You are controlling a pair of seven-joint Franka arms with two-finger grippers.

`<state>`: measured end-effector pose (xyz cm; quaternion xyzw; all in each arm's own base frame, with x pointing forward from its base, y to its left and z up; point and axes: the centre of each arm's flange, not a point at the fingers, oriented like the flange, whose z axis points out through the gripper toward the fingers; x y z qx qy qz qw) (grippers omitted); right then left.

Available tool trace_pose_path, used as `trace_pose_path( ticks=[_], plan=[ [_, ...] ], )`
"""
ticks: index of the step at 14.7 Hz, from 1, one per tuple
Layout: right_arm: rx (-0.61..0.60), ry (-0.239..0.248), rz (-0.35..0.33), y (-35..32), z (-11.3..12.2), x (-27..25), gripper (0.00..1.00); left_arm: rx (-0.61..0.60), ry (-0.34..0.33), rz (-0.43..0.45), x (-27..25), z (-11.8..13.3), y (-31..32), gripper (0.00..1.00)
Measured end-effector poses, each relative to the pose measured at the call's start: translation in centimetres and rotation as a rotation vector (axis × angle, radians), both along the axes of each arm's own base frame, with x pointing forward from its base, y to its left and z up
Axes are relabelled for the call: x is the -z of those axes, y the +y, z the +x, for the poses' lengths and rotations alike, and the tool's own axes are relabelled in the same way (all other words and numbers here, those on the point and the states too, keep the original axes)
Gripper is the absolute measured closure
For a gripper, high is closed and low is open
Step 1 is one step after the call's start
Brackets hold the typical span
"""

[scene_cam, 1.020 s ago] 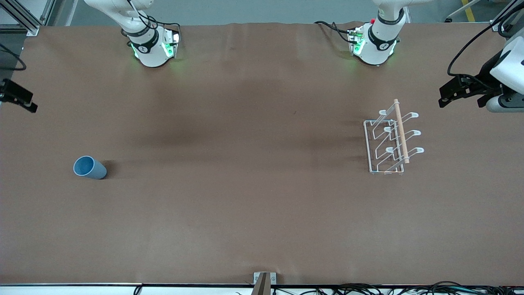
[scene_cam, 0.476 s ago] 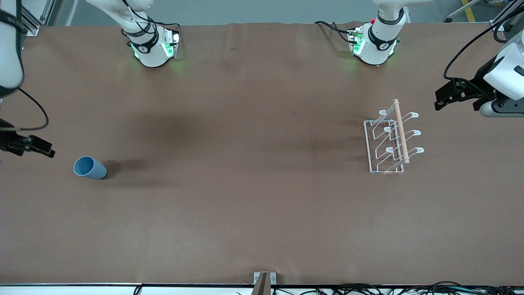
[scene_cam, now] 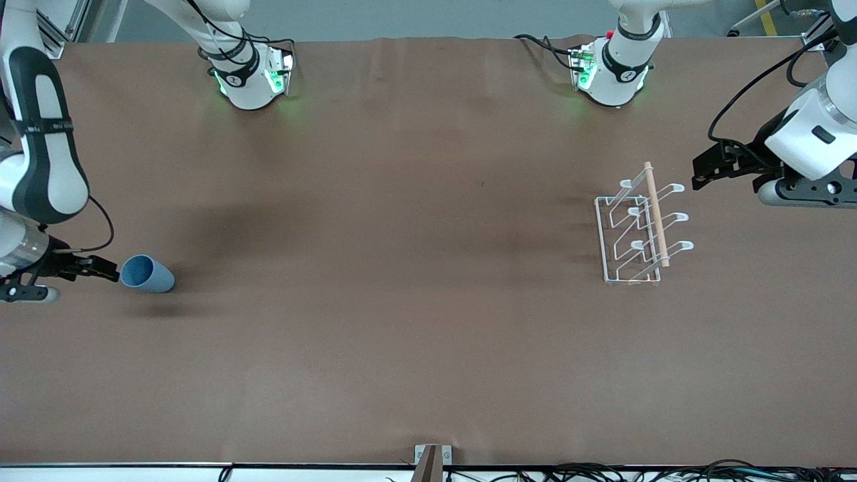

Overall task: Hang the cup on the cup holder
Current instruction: 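Close the right gripper on the blue cup's rim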

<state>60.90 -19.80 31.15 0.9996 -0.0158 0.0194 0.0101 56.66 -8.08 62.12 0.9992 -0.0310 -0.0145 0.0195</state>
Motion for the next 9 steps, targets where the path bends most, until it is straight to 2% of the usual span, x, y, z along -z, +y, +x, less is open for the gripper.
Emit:
trace_pose_path(
  ticks=[4,7,8,9],
  plan=[
    [0.006,0.033,0.01,-0.3,-0.3,2.6,0.0,0.001,0.006,-0.053,0.3,0.3,-0.6,0.0],
    [0.008,0.051,0.017,0.0,-1.0,3.7,0.04,0.001,0.007,-0.084,0.4,0.4,-0.9,0.0],
    [0.007,0.059,0.02,0.1,-1.2,4.2,0.08,0.0,0.007,-0.086,0.4,0.4,-0.9,0.0],
    [0.007,0.069,0.023,0.2,-1.5,4.6,0.2,0.0,0.007,-0.088,0.4,0.4,-1.0,0.0]
  ],
)
